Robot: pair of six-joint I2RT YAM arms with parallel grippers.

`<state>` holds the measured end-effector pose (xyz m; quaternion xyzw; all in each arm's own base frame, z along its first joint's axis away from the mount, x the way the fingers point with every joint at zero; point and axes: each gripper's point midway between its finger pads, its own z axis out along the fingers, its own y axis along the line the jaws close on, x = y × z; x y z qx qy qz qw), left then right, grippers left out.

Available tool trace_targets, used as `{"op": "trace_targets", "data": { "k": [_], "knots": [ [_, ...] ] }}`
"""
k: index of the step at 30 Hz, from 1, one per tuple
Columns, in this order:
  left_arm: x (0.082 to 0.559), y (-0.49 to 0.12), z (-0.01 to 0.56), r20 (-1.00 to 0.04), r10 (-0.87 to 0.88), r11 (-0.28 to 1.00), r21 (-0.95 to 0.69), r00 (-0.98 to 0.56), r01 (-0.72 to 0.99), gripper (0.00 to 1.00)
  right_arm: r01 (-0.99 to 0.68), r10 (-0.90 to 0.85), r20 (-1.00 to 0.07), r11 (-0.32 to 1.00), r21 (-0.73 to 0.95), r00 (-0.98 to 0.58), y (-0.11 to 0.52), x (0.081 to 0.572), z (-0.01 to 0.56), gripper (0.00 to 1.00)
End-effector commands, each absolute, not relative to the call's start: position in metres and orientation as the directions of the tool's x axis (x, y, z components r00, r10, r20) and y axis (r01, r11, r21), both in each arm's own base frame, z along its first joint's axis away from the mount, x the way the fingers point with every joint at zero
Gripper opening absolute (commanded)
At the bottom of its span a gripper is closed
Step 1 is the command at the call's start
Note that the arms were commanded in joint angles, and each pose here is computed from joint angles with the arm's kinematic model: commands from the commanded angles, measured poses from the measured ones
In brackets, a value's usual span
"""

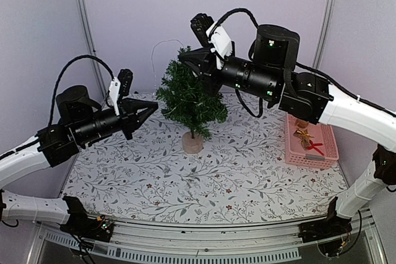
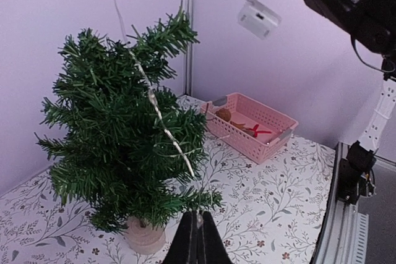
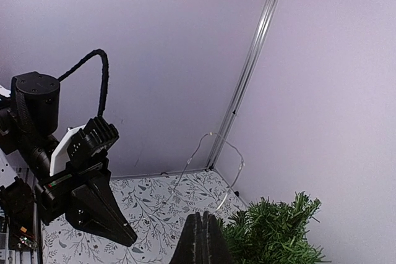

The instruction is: Decorate the small christmas tree

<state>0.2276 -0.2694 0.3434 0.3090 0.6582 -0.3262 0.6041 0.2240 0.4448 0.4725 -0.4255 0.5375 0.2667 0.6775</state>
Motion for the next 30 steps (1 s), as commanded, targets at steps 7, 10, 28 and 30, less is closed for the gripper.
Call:
{"op": "trace_targets", "data": {
  "k": [7, 10, 28, 30],
  "knots": [
    [0.215, -0.254, 0.326, -0.986, 0.069, 0.581, -0.084, -0.152, 0.809, 0.0, -0.811, -0.033, -0.936, 0.49, -0.32, 0.349, 0.432, 0.217, 0.51, 0.0],
    [0.238, -0.239, 0.322, -0.987, 0.071, 0.693, -0.056, -0.146, 0.719, 0.0, -0.785, -0.068, -0.932, 0.519, -0.337, 0.355, 0.432, 0.228, 0.503, 0.0],
    [0.388, -0.222, 0.294, -0.968, 0.044, 0.927, -0.052, -0.246, 0.371, 0.0, -0.59, -0.062, -0.899, 0.734, -0.336, 0.434, 0.417, 0.369, 0.541, 0.0],
    [0.392, -0.222, 0.296, -0.97, 0.037, 0.927, -0.057, -0.242, 0.37, 0.0, -0.591, -0.067, -0.897, 0.73, -0.342, 0.437, 0.418, 0.379, 0.538, 0.0]
  ]
}}
